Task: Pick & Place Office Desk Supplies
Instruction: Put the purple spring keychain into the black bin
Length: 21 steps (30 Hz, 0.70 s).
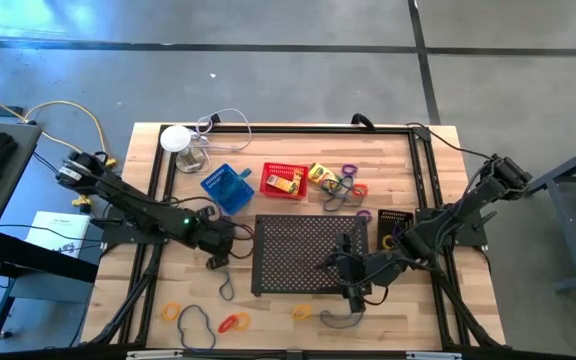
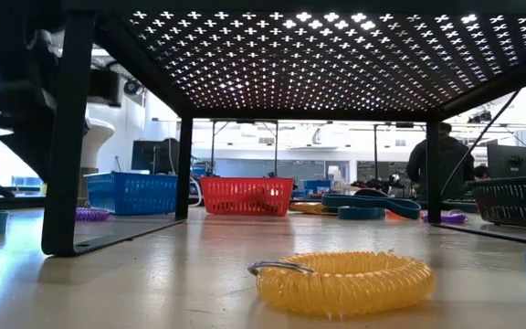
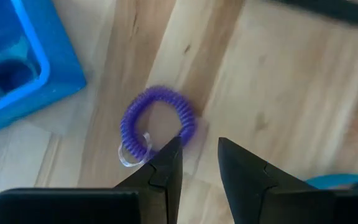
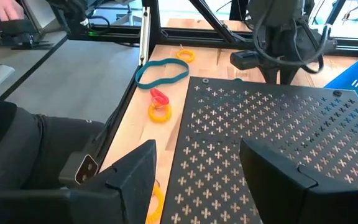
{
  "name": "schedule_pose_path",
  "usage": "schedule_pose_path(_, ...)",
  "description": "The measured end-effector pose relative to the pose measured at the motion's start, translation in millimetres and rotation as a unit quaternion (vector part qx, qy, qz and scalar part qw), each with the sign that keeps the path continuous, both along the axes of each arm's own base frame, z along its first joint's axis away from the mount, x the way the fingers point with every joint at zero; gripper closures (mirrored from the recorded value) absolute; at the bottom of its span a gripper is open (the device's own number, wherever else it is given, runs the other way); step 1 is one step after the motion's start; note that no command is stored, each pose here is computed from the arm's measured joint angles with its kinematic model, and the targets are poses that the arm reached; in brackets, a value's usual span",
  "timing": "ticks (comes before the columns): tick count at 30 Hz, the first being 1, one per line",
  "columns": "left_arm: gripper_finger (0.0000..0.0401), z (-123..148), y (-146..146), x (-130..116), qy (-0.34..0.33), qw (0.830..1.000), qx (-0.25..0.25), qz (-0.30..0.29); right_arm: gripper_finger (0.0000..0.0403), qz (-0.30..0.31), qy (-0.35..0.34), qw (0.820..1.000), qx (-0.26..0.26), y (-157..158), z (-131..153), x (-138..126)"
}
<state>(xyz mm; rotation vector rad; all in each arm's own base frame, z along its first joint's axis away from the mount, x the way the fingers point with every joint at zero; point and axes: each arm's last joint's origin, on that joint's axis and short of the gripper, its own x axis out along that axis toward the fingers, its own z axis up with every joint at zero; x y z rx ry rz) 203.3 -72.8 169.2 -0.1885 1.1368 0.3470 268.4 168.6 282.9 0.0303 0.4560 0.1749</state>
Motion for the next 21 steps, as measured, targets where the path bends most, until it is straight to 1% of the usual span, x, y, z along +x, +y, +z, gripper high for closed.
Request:
schedule_pose_path(2, 0.0306, -3.6, 1.0, 2.0, 0.007, 1.0, 0.003, 0.002, 0.0186, 0.0, 0.002, 1.0, -0.001, -0.1, -0.4, -0.2)
schedule_pose_path(8, 0.0306, -8.9, -1.3, 7.3, 0.007, 1.0, 0.01, -0.02, 0.0187, 0.0, 0.005, 1.0, -0.003, -0.3, -0.9, -0.5)
schedule_pose_path(14, 0.0306, -20.1, 1.9, 11.9, 0.032, 0.999, 0.026, -0.018, 0.0188, 0.0, 0.005, 1.0, -0.003, -0.3, -0.9, -0.5)
schedule_pose_path(17, 0.0306, -25.9, 4.7, 15.1, 0.047, 0.999, 0.025, -0.011, 0.0188, -0.001, 0.005, 1.0, -0.001, -0.3, -0.9, -0.5)
schedule_pose_path(21, 0.0306, -31.3, 8.6, 17.3, 0.068, 0.998, 0.002, -0.005, 0.0188, -0.001, 0.005, 1.0, 0.0, -0.3, -0.9, -0.5)
